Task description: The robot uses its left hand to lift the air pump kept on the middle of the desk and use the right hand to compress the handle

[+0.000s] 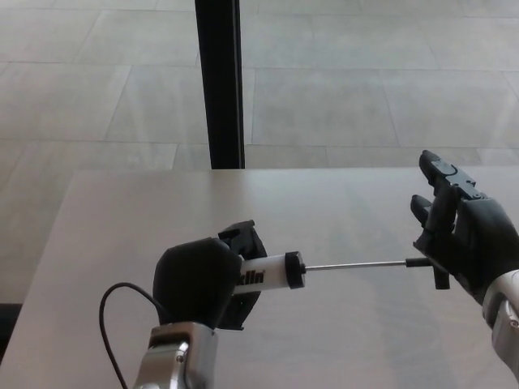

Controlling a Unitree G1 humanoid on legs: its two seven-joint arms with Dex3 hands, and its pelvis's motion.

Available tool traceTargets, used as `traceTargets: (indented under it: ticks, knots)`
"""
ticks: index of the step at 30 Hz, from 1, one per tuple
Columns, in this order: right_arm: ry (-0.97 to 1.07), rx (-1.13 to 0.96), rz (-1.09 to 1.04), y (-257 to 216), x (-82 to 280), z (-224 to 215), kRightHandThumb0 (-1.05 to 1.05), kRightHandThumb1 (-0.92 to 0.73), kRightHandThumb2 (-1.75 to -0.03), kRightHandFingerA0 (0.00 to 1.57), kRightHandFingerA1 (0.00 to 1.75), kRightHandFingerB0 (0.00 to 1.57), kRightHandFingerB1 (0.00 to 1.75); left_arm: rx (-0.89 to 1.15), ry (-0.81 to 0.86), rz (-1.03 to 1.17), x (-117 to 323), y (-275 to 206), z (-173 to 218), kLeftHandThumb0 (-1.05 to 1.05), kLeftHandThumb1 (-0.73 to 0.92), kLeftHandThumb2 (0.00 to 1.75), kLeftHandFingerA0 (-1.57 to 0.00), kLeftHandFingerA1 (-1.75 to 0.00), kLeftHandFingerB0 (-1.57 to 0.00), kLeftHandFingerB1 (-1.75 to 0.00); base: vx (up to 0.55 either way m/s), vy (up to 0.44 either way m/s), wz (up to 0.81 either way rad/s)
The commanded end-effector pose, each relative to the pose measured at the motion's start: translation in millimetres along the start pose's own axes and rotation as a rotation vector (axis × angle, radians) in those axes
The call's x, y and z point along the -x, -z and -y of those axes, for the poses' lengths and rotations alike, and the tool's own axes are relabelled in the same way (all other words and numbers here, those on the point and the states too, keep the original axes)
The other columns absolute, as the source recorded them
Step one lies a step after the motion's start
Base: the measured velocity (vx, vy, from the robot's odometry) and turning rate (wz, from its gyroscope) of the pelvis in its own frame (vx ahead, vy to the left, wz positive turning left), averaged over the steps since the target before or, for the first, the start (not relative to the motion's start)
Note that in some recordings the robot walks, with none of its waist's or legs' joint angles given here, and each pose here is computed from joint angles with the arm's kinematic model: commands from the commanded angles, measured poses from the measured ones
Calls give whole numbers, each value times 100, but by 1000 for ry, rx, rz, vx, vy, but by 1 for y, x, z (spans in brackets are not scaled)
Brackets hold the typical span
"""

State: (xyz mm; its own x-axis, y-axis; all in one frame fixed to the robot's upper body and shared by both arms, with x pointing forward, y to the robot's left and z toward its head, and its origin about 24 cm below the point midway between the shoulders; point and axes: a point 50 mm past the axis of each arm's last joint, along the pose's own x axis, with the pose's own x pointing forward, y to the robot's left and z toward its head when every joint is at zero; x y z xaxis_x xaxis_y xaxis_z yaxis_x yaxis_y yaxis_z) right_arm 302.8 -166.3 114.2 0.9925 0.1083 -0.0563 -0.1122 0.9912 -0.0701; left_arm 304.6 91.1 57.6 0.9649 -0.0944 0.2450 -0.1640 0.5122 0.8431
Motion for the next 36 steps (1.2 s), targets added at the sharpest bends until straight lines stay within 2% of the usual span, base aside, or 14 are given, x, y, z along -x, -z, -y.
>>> traceTargets:
  ticks: [1, 9, 10, 12, 14, 16, 19, 21, 23, 24, 32, 33, 35, 36]
  knots:
    - [22, 0, -50, 11, 4, -2, -103, -92, -132, 0, 10, 0, 0, 41, -70, 12, -10, -9, -8, -1, 51, 127, -96, -175, -83, -145, 0, 0, 0]
    - [27, -13, -34, 11, 1, -4, -104, -92, -132, 0, 9, 0, 0, 76, -99, 10, -23, -20, -17, -1, 51, 125, -100, -175, -86, -145, 0, 0, 0]
    - [16, -11, -19, 9, 0, -5, -104, -92, -133, 0, 10, 0, 0, 112, -109, 5, -23, -23, -17, -3, 53, 121, -132, -150, -104, -130, 0, 0, 0]
    - [13, -4, 16, 6, 1, -6, -102, -92, -132, 0, 11, 0, 2, 124, -127, 14, -24, -27, -18, -5, 50, 120, -135, -154, -103, -129, 0, 0, 0]
    - [16, -1, 18, 6, 0, -6, -103, -92, -132, 0, 10, 0, 1, 132, -123, 13, -24, -28, -18, -4, 52, 124, -104, -175, -85, -149, 0, 0, 0]
    - [19, -21, 21, 1, -2, -5, -104, -91, -132, 0, 9, 0, 0, 142, -115, 12, -22, -28, -18, -5, 53, 123, -130, -148, -105, -128, 0, 0, 0]
    - [7, 7, 33, -2, -4, -6, -103, -92, -132, 0, 10, 0, 0, 131, -103, 15, -20, -29, -15, -7, 49, 119, -130, -149, -103, -130, 0, 0, 0]
    - [-6, -1, 31, -5, -6, -8, -104, -92, -131, 0, 10, 0, 0, 135, -95, 18, -19, -29, -13, -3, 49, 122, -99, -175, -79, -158, 0, 0, 0]
    - [-19, -19, 34, -7, -8, -11, -104, -90, -130, 0, 11, 0, 0, 137, -87, 24, -18, -30, -12, -4, 50, 121, -100, -175, -81, -156, 0, 0, 0]
    - [-25, -4, 47, -9, -9, -13, -104, -92, -131, 0, 11, 0, 0, 131, -81, 25, -19, -31, -11, -7, 48, 116, -128, -146, -102, -127, 0, 0, 0]
    - [-64, -25, 57, -8, -10, -26, -105, -92, -133, 0, 8, 0, 2, 152, -59, 16, -25, -41, -8, -11, 49, 120, -132, -153, -98, -128, 0, 0, 0]
    - [-61, -18, 62, -9, -11, -28, -105, -92, -133, 0, 9, 0, 5, 144, -54, 18, -27, -43, -7, -8, 51, 119, -100, -175, -77, -150, 0, 0, 0]
    - [-58, -13, 58, -9, -11, -28, -105, -92, -133, 0, 9, 0, 5, 145, -53, 15, -29, -45, -7, -9, 51, 118, -99, -175, -78, -146, 0, 0, 0]
    - [-55, -21, 57, -8, -11, -30, -105, -92, -133, 0, 8, 0, 6, 135, -54, 18, -31, -47, -8, -15, 50, 118, -131, -150, -91, -118, 0, 0, 0]
